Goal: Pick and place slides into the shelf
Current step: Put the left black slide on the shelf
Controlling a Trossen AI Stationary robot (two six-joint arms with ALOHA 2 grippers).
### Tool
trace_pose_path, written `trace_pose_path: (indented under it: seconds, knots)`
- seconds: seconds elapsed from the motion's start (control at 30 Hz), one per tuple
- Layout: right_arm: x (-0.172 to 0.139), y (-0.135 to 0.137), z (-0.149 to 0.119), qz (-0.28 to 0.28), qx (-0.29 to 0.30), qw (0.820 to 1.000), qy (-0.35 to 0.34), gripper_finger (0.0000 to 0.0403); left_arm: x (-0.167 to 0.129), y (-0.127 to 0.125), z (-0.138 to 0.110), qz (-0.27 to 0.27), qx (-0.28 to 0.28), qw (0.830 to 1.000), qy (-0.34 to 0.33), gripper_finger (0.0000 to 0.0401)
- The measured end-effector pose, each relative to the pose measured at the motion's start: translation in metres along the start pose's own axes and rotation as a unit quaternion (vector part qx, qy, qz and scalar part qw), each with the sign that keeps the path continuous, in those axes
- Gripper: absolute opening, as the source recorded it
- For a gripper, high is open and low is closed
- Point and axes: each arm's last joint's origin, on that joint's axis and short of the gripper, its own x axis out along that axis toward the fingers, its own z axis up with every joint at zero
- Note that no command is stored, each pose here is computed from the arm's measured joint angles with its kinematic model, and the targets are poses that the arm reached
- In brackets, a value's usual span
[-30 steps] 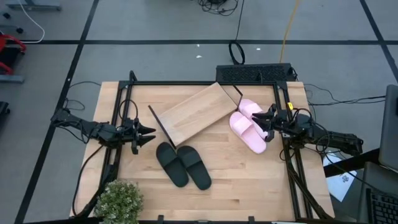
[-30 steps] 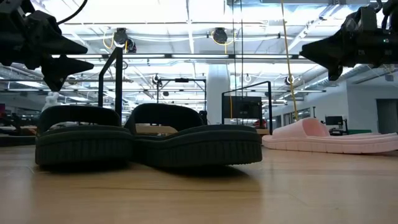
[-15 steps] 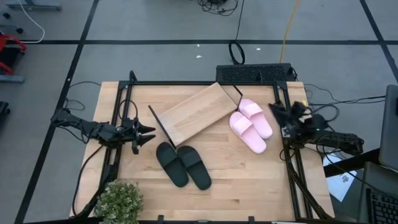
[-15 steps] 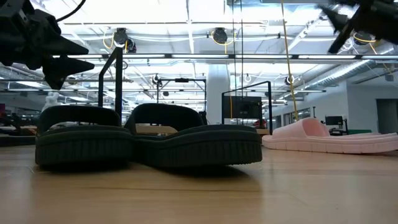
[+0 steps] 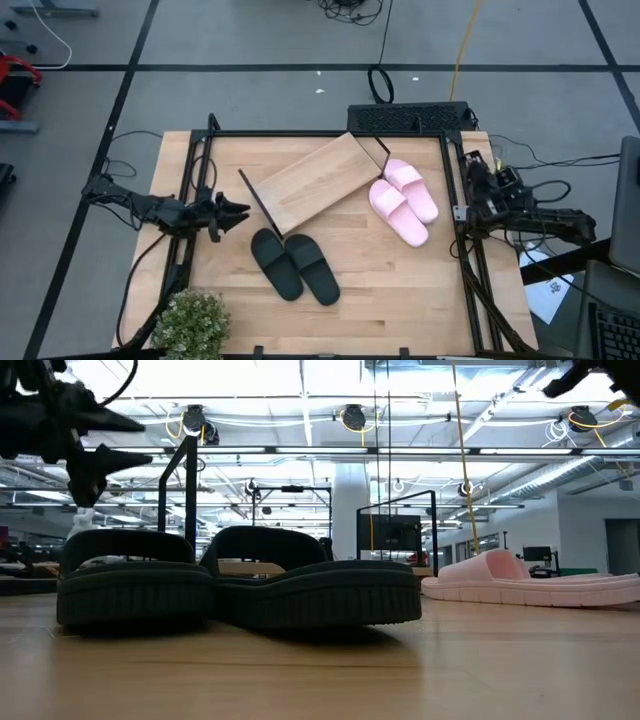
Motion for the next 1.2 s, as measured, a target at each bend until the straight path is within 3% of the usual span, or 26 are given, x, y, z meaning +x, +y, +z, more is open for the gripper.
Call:
trace_pose_path:
  seconds: [0.23, 0.37, 0.6, 0.73, 0.87, 1.07, 1.2]
  knots:
    - [0.018, -0.001, -0.003, -0.016, -0.001, 1.000, 0.017, 0.0086, -0.002, -0.012, 0.016, -0.068, -0.072, 0.993, -0.062, 0.0184]
    - [0.037, 0.002, 0.003, -0.006, -0.007, 1.000, 0.010, 0.0086, -0.008, -0.029, 0.040, -0.106, -0.050, 0.989, -0.093, 0.0184]
    - [0.087, 0.014, 0.016, 0.078, -0.055, 0.995, 0.041, 0.0086, -0.034, -0.070, 0.109, -0.135, 0.041, 0.980, -0.139, 0.0184]
    - [0.122, 0.021, 0.023, 0.119, -0.089, 0.985, 0.083, 0.0086, -0.034, -0.100, 0.142, -0.124, 0.082, 0.984, -0.103, 0.0184]
    - [0.155, 0.026, 0.027, 0.137, -0.123, 0.974, 0.134, 0.0086, -0.016, -0.138, 0.166, -0.105, 0.118, 0.987, -0.043, 0.0184]
    - [0.190, 0.025, 0.022, 0.120, -0.161, 0.947, 0.249, 0.0086, 0.024, -0.200, 0.184, -0.074, 0.159, 0.983, 0.060, 0.0184]
    - [0.204, 0.021, 0.012, 0.109, -0.185, 0.926, 0.311, 0.0086, 0.048, -0.237, 0.182, -0.033, 0.166, 0.979, 0.117, 0.0184]
